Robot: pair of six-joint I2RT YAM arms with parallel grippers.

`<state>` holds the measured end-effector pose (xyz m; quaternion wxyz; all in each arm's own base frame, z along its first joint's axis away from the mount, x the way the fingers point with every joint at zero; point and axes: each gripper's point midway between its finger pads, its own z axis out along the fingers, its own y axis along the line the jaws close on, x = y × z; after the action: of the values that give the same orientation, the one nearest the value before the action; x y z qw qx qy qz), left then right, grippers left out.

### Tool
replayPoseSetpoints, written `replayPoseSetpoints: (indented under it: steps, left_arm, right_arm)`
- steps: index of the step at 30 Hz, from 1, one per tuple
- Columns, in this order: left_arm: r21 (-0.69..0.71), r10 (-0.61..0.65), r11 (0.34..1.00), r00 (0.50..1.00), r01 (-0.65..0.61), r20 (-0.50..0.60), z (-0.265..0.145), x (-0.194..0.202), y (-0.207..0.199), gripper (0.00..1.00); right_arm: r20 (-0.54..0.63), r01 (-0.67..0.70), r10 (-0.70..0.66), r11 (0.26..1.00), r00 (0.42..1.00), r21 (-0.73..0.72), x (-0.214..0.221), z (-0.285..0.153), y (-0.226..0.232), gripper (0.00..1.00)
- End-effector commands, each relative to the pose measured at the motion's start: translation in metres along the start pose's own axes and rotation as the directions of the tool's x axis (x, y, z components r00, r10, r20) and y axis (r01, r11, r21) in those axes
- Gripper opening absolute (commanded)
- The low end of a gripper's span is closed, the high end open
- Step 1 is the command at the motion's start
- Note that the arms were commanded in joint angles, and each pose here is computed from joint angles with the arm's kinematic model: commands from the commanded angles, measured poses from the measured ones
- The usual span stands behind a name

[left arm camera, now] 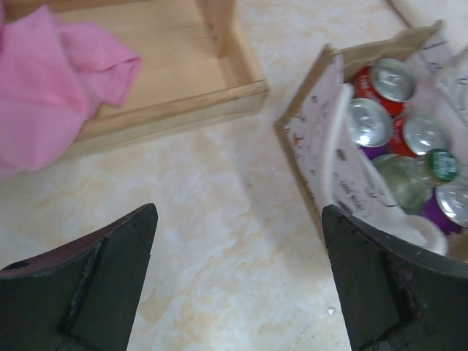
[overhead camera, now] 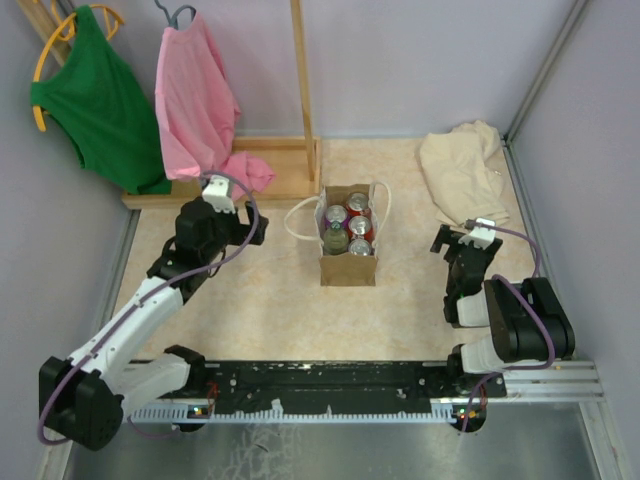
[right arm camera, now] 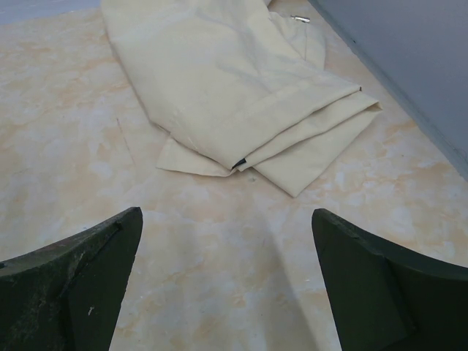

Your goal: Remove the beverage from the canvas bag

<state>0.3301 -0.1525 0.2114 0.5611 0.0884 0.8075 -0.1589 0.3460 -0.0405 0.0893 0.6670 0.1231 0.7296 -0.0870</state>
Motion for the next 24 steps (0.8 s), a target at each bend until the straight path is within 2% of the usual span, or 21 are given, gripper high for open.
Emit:
replayPoseSetpoints:
  steps: [1, 5, 10, 16, 21, 24]
  left_arm:
    - [0.161, 0.093, 0.981, 0.991, -0.109, 0.099, 0.003, -0.048, -0.053, 1.00]
    - [0.282, 0.080, 0.952, 0.986, -0.118, 0.145, 0.003, -0.087, -0.087, 1.00]
    - [0.420, 0.063, 0.900, 0.988, -0.118, 0.143, 0.007, -0.129, -0.126, 1.00]
    - [0.525, 0.153, 0.833, 0.984, -0.175, 0.086, 0.031, -0.111, -0.171, 1.00]
    - [0.554, 0.207, 0.805, 0.976, -0.210, 0.069, 0.039, -0.091, -0.200, 1.00]
    - [0.606, 0.212, 0.769, 0.975, -0.206, 0.062, 0.033, -0.085, -0.215, 0.90]
  right_arm:
    - [0.065, -0.025, 0.025, 1.000, 0.998, 0.000, -0.020, 0.006, 0.004, 0.99]
    - [0.066, -0.025, 0.025, 1.000, 0.998, -0.001, -0.020, 0.006, 0.004, 0.99]
    - [0.065, -0.025, 0.025, 1.000, 0.998, 0.000, -0.020, 0.006, 0.004, 0.99]
    - [0.065, -0.024, 0.024, 1.000, 0.998, 0.000, -0.020, 0.006, 0.004, 0.99]
    - [0.065, -0.024, 0.024, 1.000, 0.998, 0.002, -0.020, 0.006, 0.003, 0.99]
    - [0.065, -0.025, 0.025, 1.000, 0.998, 0.000, -0.020, 0.006, 0.004, 0.99]
